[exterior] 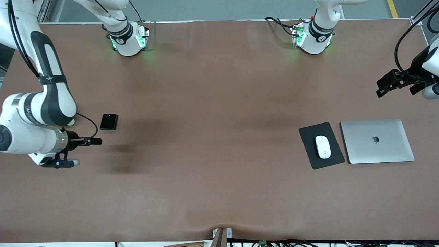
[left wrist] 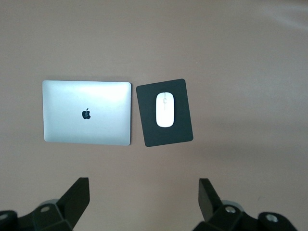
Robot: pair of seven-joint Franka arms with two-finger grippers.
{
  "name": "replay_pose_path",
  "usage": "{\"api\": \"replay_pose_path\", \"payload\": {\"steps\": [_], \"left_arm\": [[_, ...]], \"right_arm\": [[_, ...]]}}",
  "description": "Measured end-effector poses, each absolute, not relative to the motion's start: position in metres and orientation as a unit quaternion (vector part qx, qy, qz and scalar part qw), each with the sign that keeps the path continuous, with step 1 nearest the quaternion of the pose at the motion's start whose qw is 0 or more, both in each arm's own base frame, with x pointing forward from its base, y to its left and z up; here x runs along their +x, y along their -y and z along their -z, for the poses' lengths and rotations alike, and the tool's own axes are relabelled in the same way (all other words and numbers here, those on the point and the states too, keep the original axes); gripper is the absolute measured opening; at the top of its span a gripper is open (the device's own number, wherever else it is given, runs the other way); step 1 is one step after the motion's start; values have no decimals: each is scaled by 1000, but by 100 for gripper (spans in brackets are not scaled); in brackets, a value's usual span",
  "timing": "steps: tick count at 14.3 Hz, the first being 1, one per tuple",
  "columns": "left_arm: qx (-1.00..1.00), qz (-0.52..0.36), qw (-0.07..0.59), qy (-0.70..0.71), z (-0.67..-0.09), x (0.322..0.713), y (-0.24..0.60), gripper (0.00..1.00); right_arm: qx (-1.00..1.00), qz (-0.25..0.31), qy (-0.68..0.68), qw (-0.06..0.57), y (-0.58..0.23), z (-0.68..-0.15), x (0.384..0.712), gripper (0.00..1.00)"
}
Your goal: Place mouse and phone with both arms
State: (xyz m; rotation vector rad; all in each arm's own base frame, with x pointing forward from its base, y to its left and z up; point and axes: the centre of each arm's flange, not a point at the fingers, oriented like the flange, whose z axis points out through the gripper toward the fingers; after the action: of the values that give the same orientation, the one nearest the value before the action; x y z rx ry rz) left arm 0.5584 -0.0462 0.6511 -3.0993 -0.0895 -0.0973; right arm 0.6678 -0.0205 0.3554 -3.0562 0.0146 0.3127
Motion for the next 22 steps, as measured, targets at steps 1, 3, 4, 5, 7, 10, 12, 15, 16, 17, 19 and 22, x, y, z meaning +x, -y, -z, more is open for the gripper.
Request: {"api": "replay_pose_path", "payload": {"steps": [1, 3, 4, 5, 7, 10, 12, 15, 16, 17, 19, 22], "left_arm": [[-999, 32, 20, 29, -651, 558, 46, 100], [-999, 33, 20, 29, -651, 559, 46, 100], [-999, 33, 19, 29, -651, 559, 46, 100], [-999, 33, 19, 29, -651, 559, 46, 100], [-999, 33, 19, 29, -651, 559, 46, 100], [-999, 33, 18, 29, -651, 559, 47, 100], [-999, 33, 18, 29, -651, 559, 47, 100], [-999, 33, 17, 29, -651, 559, 47, 100], [-999, 33, 17, 29, -651, 559, 47, 100], [-999, 33, 16, 29, -652, 559, 47, 100], [-999, 32, 5, 30, -652, 559, 48, 100], [-999, 32, -3, 34, -652, 559, 44, 100]], "right_arm": [[-995, -98, 1, 34, 14, -375, 673, 100], [-995, -89, 14, 32, -2, -420, 681, 100], [-996, -87, 18, 31, -7, -439, 682, 100], [-996, -86, 20, 31, -10, -458, 683, 100], [-995, -89, 26, 30, -14, -494, 680, 100], [-995, -89, 39, 28, -31, -538, 670, 100], [-996, -72, 50, 26, -46, -567, 662, 100], [-998, -55, 36, 19, -63, -617, 634, 100], [-997, -59, 35, 18, -68, -631, 622, 100], [-997, -66, 38, 16, -75, -643, 609, 100], [-996, -80, 46, 9, -87, -658, 587, 100], [-994, -97, 53, 4, -100, -656, 557, 100]]}}
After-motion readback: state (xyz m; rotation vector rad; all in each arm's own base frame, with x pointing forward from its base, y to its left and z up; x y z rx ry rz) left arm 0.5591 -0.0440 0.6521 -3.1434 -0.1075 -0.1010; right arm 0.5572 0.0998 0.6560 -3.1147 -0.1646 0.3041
